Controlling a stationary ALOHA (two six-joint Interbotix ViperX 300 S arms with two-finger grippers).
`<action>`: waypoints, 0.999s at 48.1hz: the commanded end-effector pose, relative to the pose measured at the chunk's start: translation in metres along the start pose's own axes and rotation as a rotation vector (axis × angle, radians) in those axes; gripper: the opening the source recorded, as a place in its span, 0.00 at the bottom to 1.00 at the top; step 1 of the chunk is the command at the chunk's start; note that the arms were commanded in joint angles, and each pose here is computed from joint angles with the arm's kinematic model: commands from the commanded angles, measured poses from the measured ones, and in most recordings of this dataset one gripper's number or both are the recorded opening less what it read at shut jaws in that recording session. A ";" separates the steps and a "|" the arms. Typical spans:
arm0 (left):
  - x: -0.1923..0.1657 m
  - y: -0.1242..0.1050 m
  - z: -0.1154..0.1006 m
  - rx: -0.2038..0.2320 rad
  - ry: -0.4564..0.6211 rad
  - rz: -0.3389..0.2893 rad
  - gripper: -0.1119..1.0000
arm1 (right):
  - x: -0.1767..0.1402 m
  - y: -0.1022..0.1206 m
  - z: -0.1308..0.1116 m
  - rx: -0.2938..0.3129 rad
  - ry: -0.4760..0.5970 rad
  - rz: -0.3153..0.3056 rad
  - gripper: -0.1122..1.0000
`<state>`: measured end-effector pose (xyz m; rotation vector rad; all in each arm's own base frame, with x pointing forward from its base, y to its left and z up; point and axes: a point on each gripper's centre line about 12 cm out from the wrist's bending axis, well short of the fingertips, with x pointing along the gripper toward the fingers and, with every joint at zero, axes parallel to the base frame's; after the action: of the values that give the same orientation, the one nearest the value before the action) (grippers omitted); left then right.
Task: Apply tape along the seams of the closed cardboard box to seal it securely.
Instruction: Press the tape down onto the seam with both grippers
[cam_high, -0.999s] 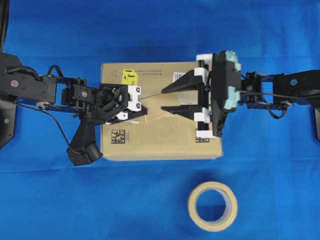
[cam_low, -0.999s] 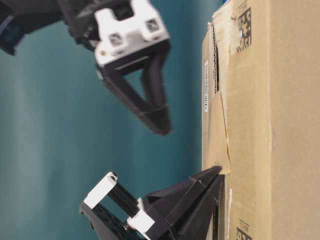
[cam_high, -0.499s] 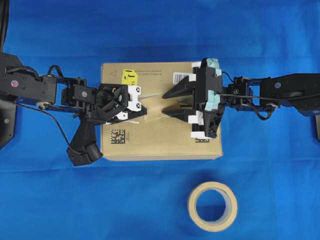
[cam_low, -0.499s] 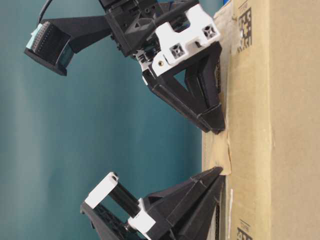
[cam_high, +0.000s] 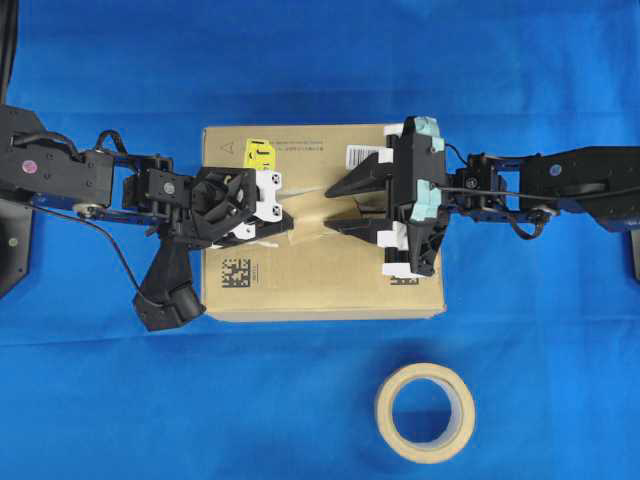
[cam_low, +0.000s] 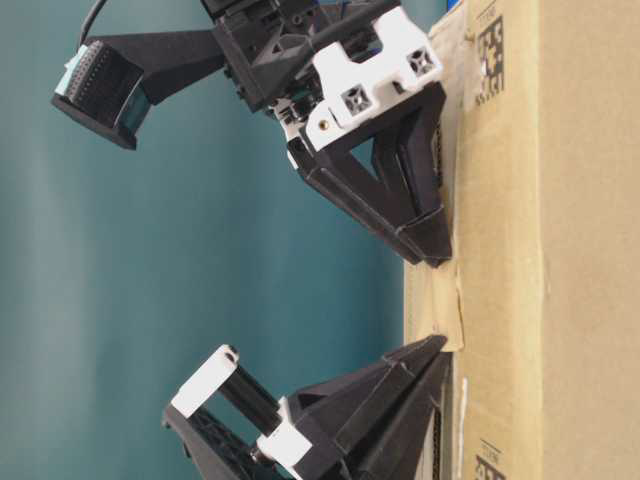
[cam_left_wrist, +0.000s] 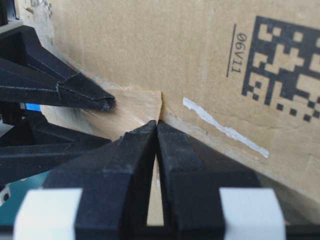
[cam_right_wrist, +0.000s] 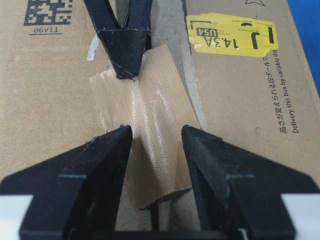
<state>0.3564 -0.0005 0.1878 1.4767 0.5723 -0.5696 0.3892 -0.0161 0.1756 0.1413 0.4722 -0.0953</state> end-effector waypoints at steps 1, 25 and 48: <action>-0.002 0.006 0.001 0.006 -0.002 -0.009 0.12 | -0.002 0.000 0.006 0.003 -0.015 0.001 0.60; -0.006 0.010 -0.023 0.011 0.047 0.001 0.69 | -0.002 -0.001 0.006 0.031 -0.017 -0.006 0.60; -0.013 0.003 -0.029 0.017 0.062 -0.007 0.66 | -0.003 -0.001 0.004 0.049 -0.011 -0.011 0.60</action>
<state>0.3529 0.0194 0.1934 1.5196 0.6060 -0.5610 0.3873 -0.0172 0.1729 0.1812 0.4816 -0.1166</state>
